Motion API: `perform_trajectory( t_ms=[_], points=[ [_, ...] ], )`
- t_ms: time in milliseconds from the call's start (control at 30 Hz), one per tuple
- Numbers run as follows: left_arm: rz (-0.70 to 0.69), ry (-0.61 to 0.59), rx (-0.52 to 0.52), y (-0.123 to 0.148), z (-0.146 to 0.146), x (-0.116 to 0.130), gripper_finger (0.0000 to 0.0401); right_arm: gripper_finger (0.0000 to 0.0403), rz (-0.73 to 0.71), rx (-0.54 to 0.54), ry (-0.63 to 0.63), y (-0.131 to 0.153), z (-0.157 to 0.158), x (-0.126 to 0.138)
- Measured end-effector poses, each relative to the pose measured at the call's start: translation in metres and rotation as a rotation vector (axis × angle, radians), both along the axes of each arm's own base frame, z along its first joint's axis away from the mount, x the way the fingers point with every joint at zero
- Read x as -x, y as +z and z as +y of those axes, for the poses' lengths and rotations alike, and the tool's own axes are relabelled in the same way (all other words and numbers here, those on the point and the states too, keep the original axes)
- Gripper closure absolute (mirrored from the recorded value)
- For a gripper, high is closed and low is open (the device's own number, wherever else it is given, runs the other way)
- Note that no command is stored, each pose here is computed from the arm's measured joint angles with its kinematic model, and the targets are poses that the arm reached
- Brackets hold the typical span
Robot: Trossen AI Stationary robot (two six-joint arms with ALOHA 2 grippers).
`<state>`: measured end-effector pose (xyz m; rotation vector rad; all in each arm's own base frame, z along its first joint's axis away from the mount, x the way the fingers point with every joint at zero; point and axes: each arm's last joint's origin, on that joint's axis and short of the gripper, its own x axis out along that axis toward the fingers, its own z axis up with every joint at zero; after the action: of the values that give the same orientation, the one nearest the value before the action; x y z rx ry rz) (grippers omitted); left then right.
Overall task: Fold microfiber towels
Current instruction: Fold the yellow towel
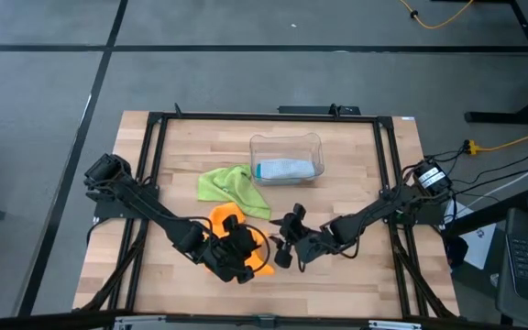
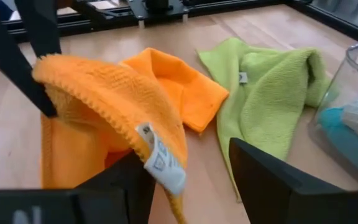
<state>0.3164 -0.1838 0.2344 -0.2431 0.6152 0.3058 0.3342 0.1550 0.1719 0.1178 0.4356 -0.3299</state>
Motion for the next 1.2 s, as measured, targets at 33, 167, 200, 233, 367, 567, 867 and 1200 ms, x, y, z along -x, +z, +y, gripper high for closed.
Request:
perform_trajectory(
  t_ms=[33, 167, 200, 233, 367, 567, 867, 1200],
  points=[
    [0.000, 0.001, 0.000, 0.000, 0.000, 0.000, 0.0401, 0.0210, 0.002, -0.009, -0.007, -0.001, 0.000, 0.000],
    [0.000, 0.000, -0.001, 0.000, 0.000, 0.000, 0.0401, 0.0235, 0.023, -0.031, -0.018, -0.003, 0.000, 0.002],
    [0.001, 0.000, -0.001, 0.000, 0.000, 0.000, 0.0401, 0.0242, 0.025, -0.037, -0.023, -0.004, -0.001, 0.002],
    [0.001, 0.000, -0.001, 0.000, 0.000, 0.000, 0.0401, 0.0249, 0.028, -0.038, -0.025, -0.004, -0.001, 0.003],
    [0.006, 0.000, -0.005, 0.000, 0.000, 0.000, 0.0401, 0.0275, 0.030, -0.039, -0.023, -0.004, 0.000, 0.003],
    [0.022, 0.003, -0.012, -0.002, 0.001, 0.001, 0.0401, 0.0345, 0.012, -0.009, -0.035, -0.003, 0.009, 0.008],
    [0.021, 0.004, -0.010, -0.002, 0.001, 0.001, 0.0401, 0.0398, -0.026, 0.039, -0.019, 0.004, 0.028, 0.019],
    [0.006, 0.026, 0.050, -0.001, 0.001, 0.000, 0.0370, 0.0401, -0.077, 0.268, 0.013, 0.071, 0.041, 0.023]
  ],
)
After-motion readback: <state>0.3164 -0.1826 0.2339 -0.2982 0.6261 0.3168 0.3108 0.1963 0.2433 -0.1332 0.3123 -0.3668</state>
